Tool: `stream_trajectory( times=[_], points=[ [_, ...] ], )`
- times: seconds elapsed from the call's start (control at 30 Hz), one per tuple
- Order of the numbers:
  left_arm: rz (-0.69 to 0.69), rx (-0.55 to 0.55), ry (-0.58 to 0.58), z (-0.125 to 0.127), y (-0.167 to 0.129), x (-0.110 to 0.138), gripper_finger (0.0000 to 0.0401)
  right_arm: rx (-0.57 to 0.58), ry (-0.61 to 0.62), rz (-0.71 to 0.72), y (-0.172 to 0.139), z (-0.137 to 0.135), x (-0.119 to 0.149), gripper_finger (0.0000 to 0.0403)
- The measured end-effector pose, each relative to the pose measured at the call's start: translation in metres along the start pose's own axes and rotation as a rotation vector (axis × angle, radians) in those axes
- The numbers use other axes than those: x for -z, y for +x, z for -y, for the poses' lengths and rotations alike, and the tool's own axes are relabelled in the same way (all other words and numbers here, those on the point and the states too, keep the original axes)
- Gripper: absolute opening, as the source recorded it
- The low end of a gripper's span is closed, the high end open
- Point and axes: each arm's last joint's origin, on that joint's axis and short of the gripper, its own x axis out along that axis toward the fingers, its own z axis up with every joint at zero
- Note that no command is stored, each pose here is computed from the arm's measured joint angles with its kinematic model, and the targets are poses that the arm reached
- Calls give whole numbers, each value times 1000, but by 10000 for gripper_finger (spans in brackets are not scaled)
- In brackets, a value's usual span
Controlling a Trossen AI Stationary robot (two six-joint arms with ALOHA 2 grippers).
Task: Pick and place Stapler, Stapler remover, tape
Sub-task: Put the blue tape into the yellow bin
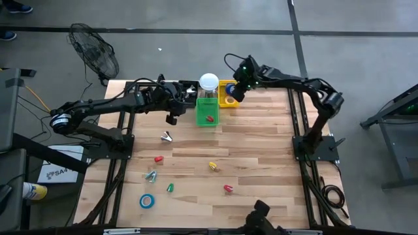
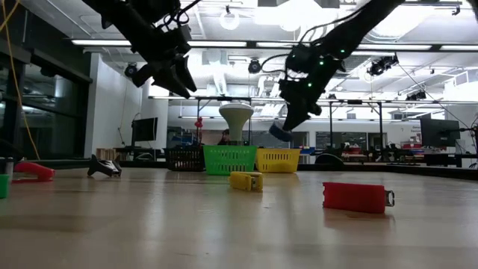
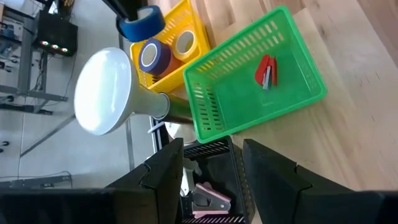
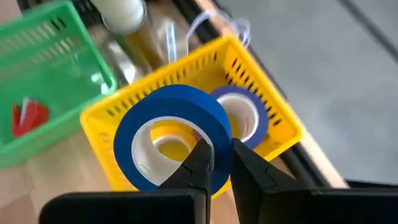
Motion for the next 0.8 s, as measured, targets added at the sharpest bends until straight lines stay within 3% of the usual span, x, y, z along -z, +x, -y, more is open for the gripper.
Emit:
stream_trajectory(
  times=[0.2, 0.5, 0.8],
  points=[
    [-6, 8, 1, 1, 0, 1, 163, -31, -13, -126, 11, 2, -9, 26],
    [-18, 21, 3, 2, 0, 2, 163, -54, -12, -204, 38, 4, -10, 26],
    [-35, 41, 3, 4, 0, 3, 163, -65, -4, -220, 39, 3, -8, 27]
  ],
)
